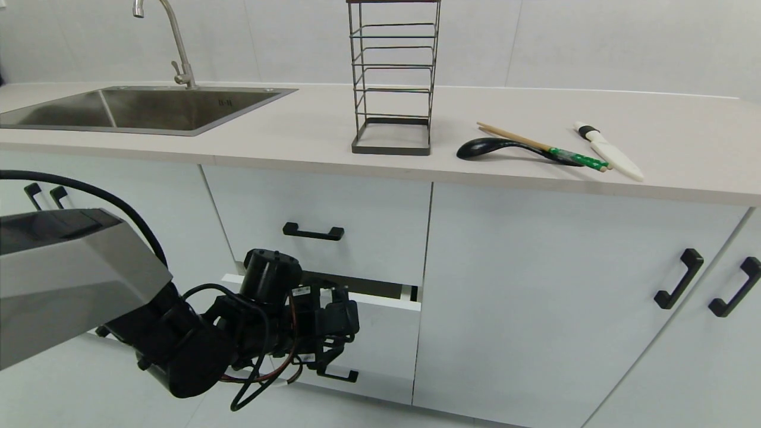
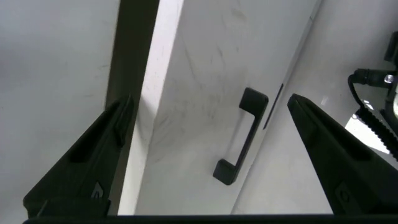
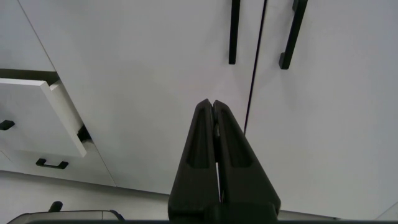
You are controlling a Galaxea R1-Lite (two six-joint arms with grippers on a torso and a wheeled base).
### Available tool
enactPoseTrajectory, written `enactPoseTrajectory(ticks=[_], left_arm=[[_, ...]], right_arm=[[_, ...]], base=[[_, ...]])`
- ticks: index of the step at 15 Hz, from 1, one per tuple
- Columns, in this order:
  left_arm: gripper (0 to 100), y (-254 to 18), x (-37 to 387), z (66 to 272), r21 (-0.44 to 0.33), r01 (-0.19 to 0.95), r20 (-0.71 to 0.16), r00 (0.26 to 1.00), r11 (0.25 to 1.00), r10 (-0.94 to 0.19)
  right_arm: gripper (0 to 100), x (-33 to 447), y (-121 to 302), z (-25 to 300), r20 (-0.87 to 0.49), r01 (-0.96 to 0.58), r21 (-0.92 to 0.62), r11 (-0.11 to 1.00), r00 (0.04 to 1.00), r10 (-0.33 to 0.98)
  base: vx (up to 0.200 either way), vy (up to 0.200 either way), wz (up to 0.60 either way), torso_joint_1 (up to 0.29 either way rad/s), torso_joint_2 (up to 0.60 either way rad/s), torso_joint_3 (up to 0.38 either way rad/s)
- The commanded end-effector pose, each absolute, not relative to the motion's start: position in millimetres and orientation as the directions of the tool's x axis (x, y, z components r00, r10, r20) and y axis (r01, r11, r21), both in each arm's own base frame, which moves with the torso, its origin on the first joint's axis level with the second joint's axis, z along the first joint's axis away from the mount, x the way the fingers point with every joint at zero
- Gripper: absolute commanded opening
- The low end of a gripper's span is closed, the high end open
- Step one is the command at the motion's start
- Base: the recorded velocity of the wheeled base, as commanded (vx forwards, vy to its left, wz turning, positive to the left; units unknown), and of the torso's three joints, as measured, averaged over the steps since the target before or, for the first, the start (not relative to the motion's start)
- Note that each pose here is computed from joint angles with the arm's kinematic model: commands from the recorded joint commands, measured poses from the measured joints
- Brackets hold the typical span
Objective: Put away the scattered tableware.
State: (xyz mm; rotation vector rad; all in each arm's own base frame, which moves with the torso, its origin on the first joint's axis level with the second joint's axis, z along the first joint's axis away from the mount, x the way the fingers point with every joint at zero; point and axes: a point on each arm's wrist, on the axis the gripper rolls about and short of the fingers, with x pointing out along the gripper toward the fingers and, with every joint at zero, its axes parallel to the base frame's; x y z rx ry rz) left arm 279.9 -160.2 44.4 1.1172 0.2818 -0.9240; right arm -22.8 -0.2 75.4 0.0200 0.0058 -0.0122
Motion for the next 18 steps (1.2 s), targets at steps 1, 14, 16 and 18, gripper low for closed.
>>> enactPoseTrajectory(ticks=[1,14,16,18], left_arm=[[100,-161.9,281.9,36.8,0.638,0.761,-0.629,0.605,0.121,-0.488],[100,-155.7,273.7,31.5,0.634,0.764,-0.632,0.602,0.122,-0.487],[100,-151.1,259.6,33.8,0.622,0.775,-0.646,0.587,0.109,-0.488],[100,-145.9,243.4,35.8,0.609,0.787,-0.661,0.569,0.093,-0.489]], right_arm=[[0,-22.8,-0.2,75.8,-0.006,0.012,0.02,1.0,1.0,-0.012],[0,-22.7,-0.2,75.3,-0.008,0.012,0.02,1.0,1.0,-0.012],[0,-22.8,-0.2,75.8,-0.006,0.012,0.02,1.0,1.0,-0.012],[0,-22.8,-0.2,75.8,-0.006,0.012,0.02,1.0,1.0,-0.012]], base=[[0.0,0.0,0.0,0.0,0.0,0.0],[0.0,0.0,0.0,0.0,0.0,0.0],[0.0,0.0,0.0,0.0,0.0,0.0],[0.0,0.0,0.0,0.0,0.0,0.0]])
